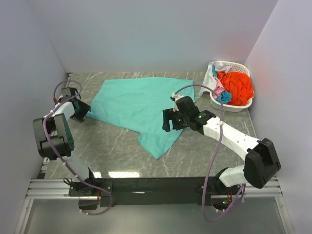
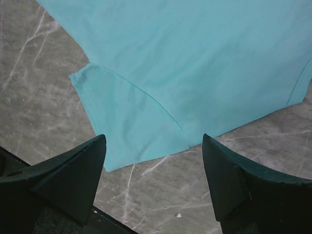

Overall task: Fold and stack the t-shirts
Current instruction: Flatten the tshirt out

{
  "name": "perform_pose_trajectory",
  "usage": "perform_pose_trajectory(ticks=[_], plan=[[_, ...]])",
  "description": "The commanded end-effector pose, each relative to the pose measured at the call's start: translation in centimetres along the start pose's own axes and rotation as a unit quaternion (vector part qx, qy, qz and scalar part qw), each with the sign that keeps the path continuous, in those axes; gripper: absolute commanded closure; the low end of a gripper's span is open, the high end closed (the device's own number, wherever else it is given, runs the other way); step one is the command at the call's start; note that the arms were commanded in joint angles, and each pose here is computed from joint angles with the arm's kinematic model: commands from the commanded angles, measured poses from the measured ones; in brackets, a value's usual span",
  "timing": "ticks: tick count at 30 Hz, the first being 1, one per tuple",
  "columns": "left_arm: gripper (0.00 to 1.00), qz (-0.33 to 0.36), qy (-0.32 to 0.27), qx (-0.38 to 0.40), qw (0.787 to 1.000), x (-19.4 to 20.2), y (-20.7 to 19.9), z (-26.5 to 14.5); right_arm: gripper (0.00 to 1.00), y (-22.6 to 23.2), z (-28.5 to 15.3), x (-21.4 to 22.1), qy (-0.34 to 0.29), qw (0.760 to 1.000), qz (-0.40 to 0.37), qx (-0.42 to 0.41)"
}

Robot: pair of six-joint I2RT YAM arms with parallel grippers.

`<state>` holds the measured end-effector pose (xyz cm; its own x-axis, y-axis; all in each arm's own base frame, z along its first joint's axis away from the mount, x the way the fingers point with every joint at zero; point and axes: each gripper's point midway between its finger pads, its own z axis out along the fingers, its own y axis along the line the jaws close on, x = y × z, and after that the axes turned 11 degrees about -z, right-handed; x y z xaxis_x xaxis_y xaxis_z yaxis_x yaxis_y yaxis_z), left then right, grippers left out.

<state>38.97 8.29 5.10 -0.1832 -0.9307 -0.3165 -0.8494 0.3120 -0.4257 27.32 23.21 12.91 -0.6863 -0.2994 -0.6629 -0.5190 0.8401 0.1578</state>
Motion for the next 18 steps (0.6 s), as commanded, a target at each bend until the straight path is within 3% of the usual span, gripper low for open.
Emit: perform_pose_trajectory(ticks=[1, 10, 18], plan=[[0.4, 0.008, 0.012, 0.001, 1.0, -0.3, -0.9, 1.2, 0.15, 0.0, -0.7, -1.1, -0.027, 1.0, -0.001, 0.007], [0.47, 0.008, 0.018, -0.027, 0.999, 0.0, -0.2, 3.1, 0.15, -0.4, -0.7, -0.7, -0.026, 1.0, 0.002, 0.016], [0.68, 0.023, 0.033, -0.025, 0.999, 0.5, 0.0, 3.9, 0.16, -0.7, -1.2, -0.5, -0.027, 0.999, -0.004, 0.024]])
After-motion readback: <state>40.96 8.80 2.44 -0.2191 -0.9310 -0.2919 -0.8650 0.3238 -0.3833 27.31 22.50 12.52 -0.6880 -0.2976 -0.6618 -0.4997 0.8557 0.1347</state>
